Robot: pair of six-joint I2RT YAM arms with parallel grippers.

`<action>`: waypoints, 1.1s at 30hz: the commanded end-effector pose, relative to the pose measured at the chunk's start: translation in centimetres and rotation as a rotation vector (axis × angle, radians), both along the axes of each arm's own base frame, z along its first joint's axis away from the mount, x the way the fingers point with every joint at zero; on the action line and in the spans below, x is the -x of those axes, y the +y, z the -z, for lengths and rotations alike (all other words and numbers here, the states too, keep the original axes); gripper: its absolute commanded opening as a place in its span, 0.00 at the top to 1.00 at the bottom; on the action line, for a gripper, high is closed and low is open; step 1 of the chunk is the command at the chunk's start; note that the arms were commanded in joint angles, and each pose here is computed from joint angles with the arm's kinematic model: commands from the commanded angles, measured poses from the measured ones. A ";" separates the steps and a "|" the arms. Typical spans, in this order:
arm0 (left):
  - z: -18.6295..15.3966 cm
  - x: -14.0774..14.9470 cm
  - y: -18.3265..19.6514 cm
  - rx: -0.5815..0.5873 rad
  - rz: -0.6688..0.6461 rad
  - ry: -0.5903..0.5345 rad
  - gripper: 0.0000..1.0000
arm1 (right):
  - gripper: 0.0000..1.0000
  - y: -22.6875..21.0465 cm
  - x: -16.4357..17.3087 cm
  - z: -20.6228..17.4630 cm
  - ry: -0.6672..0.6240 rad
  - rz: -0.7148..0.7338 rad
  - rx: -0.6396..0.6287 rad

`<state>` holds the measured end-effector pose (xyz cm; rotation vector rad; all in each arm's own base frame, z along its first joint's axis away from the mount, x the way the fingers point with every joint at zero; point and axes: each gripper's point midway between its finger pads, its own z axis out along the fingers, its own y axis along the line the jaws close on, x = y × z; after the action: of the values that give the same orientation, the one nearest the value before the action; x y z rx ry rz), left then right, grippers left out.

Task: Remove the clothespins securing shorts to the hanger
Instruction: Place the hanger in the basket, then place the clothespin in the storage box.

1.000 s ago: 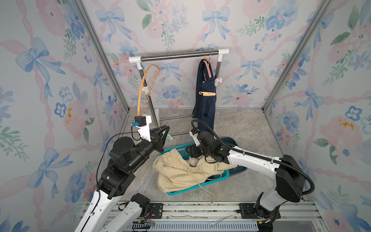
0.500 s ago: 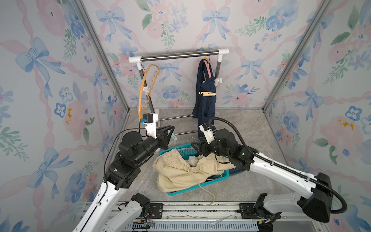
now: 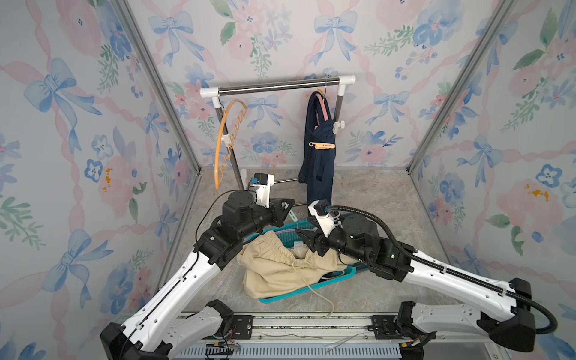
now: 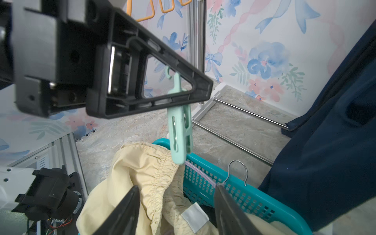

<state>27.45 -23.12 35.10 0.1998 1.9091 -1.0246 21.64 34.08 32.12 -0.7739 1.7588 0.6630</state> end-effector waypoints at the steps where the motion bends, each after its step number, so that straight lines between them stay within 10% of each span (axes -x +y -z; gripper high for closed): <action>1: -1.7 0.7 -0.9 0.054 0.042 -0.016 1.00 | 0.41 0.3 -0.8 -1.2 -0.069 0.024 0.049; 11: -1.4 1.9 -2.4 0.074 0.108 0.025 1.00 | 0.57 2.7 -2.5 -1.3 -0.097 0.012 0.084; 17: -0.9 1.6 -2.4 0.075 0.094 0.045 1.00 | 0.96 2.8 -3.0 -0.6 -0.084 0.024 0.095; 27: -3.0 0.1 0.5 0.035 -0.069 -0.080 0.24 | 1.00 -3.6 -3.4 1.2 -0.008 0.214 0.085; 33: -2.4 -0.5 2.6 -0.071 -0.149 -0.151 0.10 | 1.00 -12.3 -4.0 4.0 0.126 0.476 0.088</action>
<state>27.39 -21.99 37.06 0.1496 1.8305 -0.9437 25.14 26.39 30.41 -0.5255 1.8871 0.4142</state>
